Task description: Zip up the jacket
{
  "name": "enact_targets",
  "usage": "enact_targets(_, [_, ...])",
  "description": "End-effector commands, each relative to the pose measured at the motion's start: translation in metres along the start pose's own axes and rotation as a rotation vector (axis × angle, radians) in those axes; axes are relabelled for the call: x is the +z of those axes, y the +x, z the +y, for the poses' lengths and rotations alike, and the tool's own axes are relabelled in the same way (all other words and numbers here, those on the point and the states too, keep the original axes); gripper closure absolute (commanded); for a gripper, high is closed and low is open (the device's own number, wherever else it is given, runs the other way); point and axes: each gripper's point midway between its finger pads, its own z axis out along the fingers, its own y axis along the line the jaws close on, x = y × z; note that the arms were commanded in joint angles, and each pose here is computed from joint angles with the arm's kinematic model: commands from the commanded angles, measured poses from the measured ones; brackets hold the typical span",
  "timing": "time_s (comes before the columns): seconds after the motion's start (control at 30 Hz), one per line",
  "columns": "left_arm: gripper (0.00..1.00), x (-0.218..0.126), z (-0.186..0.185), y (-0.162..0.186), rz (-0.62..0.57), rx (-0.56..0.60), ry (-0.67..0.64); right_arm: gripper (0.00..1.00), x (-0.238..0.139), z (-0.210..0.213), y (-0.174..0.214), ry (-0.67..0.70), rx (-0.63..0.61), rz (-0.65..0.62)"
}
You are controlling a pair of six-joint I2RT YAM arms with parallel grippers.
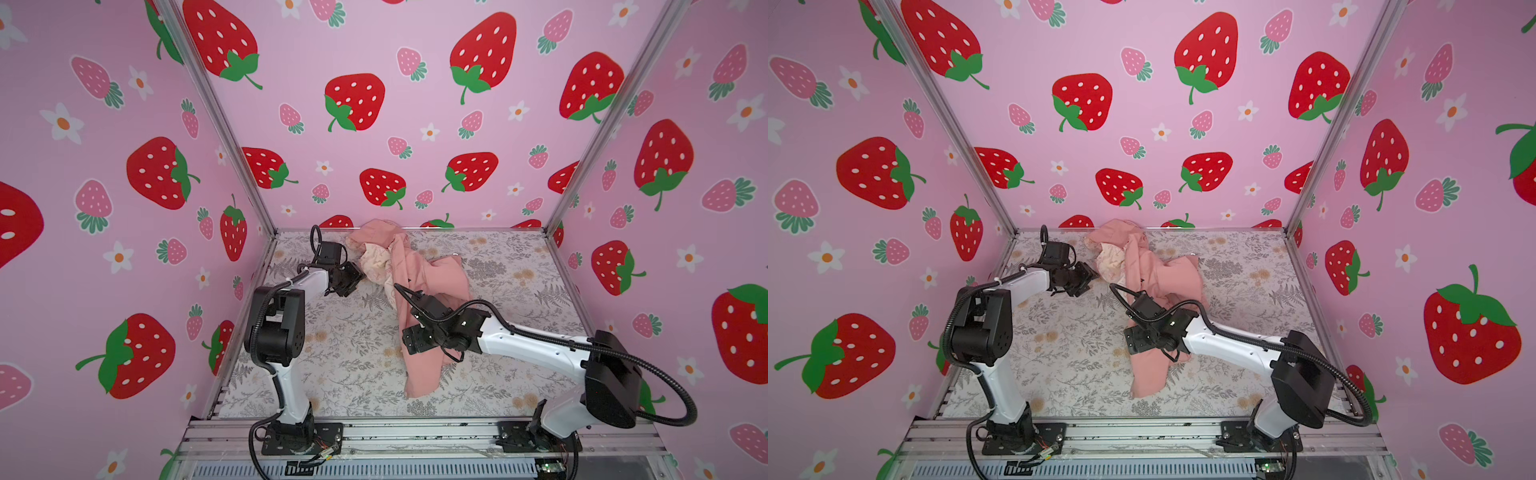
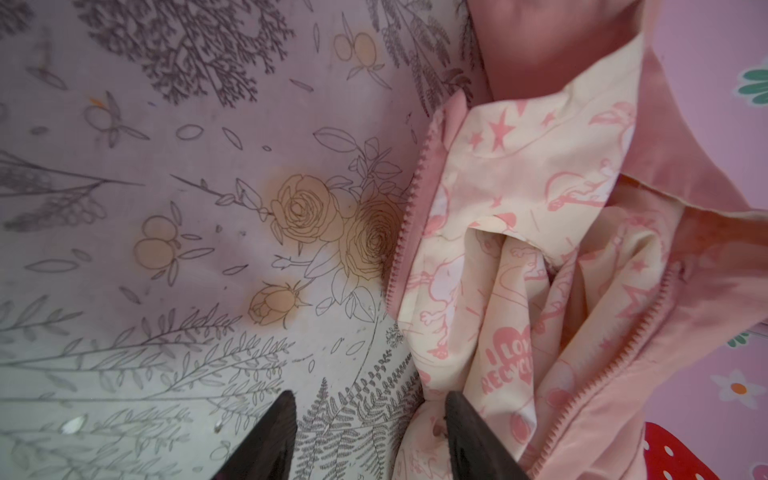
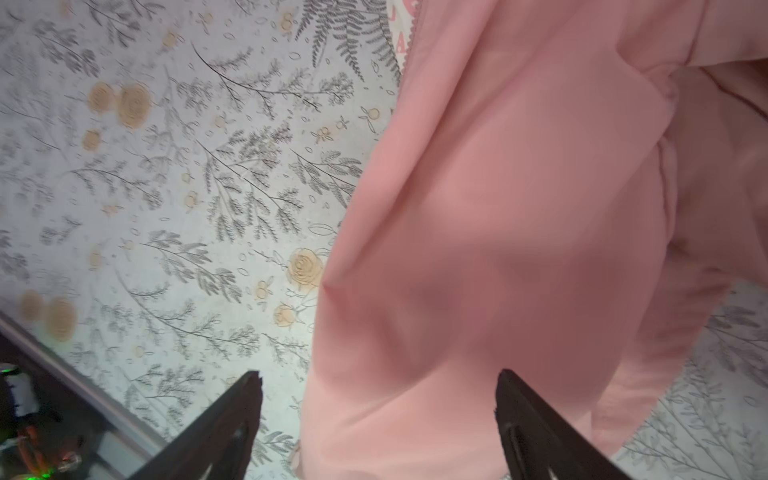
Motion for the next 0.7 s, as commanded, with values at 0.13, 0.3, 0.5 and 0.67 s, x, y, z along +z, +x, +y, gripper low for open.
enact_targets(0.13, [0.4,0.029,-0.029,-0.02,0.019,0.027,0.139,0.06,-0.001,-0.051,-0.002,0.087,0.116,-0.038])
enact_targets(0.3, [0.55,0.05,-0.038,-0.028,0.044,0.033,0.191,0.06,0.021,-0.063,0.007,0.071,0.153,0.002])
enact_targets(0.5, [0.89,0.053,-0.053,-0.032,0.052,0.032,0.259,0.09,0.054,-0.061,0.021,-0.018,0.201,0.04])
enact_targets(0.67, [1.0,0.035,-0.066,-0.031,0.041,0.054,0.291,0.49,0.06,-0.053,0.019,-0.099,0.226,0.023])
